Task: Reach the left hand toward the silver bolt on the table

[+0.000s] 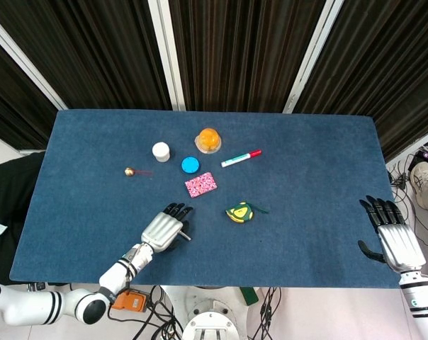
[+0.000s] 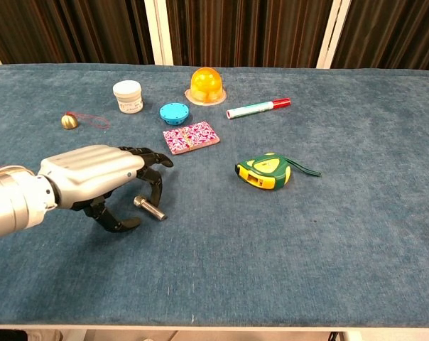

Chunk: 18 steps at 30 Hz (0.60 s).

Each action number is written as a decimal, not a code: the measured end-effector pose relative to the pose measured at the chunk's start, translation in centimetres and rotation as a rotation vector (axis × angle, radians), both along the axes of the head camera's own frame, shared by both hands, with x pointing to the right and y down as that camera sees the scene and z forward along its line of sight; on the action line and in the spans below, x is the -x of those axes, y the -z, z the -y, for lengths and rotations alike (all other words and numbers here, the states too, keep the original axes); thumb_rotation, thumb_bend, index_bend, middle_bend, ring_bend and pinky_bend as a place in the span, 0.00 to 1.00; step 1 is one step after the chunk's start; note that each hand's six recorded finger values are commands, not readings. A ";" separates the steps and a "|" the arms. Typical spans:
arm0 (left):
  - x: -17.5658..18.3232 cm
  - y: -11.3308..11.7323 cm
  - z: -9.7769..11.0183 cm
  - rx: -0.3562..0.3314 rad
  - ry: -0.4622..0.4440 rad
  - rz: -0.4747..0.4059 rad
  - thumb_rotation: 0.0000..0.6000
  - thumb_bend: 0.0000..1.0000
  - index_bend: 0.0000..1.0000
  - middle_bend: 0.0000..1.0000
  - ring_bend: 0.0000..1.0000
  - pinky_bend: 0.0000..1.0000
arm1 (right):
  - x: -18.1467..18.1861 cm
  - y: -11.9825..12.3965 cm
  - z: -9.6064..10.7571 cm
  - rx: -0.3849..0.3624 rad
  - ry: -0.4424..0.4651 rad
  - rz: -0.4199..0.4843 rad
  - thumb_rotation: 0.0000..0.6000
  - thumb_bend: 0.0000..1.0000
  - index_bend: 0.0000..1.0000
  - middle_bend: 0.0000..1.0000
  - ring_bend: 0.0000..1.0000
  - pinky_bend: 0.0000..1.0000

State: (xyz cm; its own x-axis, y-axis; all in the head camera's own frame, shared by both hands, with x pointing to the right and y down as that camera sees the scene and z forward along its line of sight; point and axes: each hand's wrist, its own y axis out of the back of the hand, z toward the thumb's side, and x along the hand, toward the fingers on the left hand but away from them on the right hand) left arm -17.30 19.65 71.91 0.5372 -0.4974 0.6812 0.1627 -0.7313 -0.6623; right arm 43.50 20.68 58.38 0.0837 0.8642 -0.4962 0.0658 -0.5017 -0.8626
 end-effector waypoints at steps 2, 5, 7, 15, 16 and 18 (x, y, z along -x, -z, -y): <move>0.0 0.0 0.1 -0.002 0.002 -0.001 1.00 0.35 0.50 0.08 0.00 0.10 | 0.0 0.0 0.0 0.001 0.000 0.000 1.00 0.46 0.04 0.08 0.07 0.08; -0.1 0.1 0.1 -0.005 0.001 -0.001 1.00 0.37 0.52 0.08 0.00 0.10 | 0.0 0.0 0.0 0.002 0.000 0.000 1.00 0.46 0.04 0.08 0.07 0.08; -0.2 0.1 0.1 -0.004 0.001 -0.002 1.00 0.39 0.53 0.09 0.00 0.10 | 0.1 -0.1 0.0 0.004 0.002 -0.001 1.00 0.46 0.04 0.08 0.07 0.08; -0.1 -0.1 0.2 0.002 0.006 0.003 1.00 0.49 0.57 0.10 0.00 0.10 | 0.1 -0.1 -0.1 0.005 0.002 0.002 1.00 0.46 0.04 0.08 0.07 0.08; -0.1 0.0 0.3 0.000 0.007 0.003 1.00 0.50 0.57 0.11 0.00 0.10 | 0.1 -0.1 -0.1 0.005 0.002 0.002 1.00 0.46 0.04 0.08 0.07 0.08; -0.1 0.2 0.4 -0.004 0.009 0.000 1.00 0.52 0.58 0.11 0.00 0.10 | 0.1 -0.1 -0.1 0.006 0.001 0.002 1.00 0.46 0.04 0.08 0.07 0.08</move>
